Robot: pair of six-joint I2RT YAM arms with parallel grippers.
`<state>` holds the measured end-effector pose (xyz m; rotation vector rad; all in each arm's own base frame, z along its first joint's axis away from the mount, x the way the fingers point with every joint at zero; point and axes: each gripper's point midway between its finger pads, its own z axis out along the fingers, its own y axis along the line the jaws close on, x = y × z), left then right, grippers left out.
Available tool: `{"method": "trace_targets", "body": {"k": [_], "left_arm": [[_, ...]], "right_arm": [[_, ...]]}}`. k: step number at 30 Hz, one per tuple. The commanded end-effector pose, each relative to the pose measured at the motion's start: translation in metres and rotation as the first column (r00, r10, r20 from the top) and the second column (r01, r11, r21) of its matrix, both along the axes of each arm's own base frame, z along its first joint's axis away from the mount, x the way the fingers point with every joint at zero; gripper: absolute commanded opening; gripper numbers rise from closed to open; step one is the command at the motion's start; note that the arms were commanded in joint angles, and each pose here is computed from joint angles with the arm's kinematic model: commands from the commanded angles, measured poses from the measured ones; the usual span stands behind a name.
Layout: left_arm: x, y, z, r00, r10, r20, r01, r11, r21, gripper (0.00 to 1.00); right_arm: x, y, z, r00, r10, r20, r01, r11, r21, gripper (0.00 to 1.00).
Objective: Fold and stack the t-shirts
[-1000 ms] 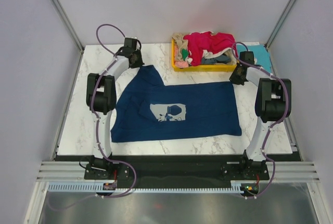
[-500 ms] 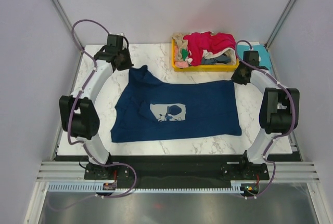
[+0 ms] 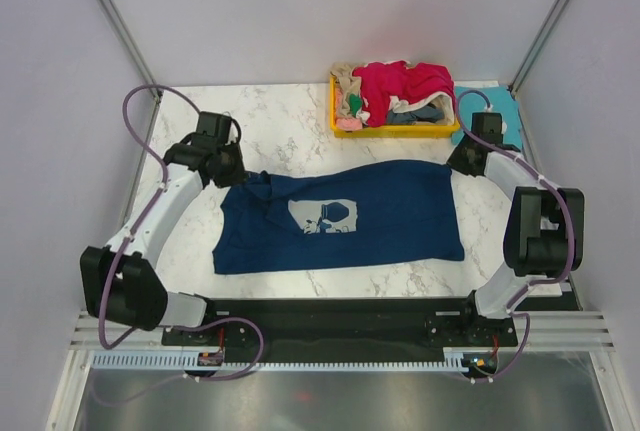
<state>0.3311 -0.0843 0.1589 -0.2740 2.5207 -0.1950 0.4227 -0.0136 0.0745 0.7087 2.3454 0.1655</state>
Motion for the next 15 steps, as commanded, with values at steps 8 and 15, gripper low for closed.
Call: {"method": "trace_targets", "body": {"k": [8,15], "left_arm": [[-0.065,0.016,-0.016,0.990,0.124,-0.064,-0.126,0.992,-0.025,0.02],[-0.087,0.025,-0.024,0.982,0.172,-0.072,-0.174,0.985,-0.019,0.02]], "right_arm": [[-0.013,-0.017,0.015,0.994,-0.076,0.079,0.078,0.997,-0.026,0.00],[-0.032,-0.027,0.015,0.984,-0.144,0.104,0.147,0.989,-0.021,0.00]]}}
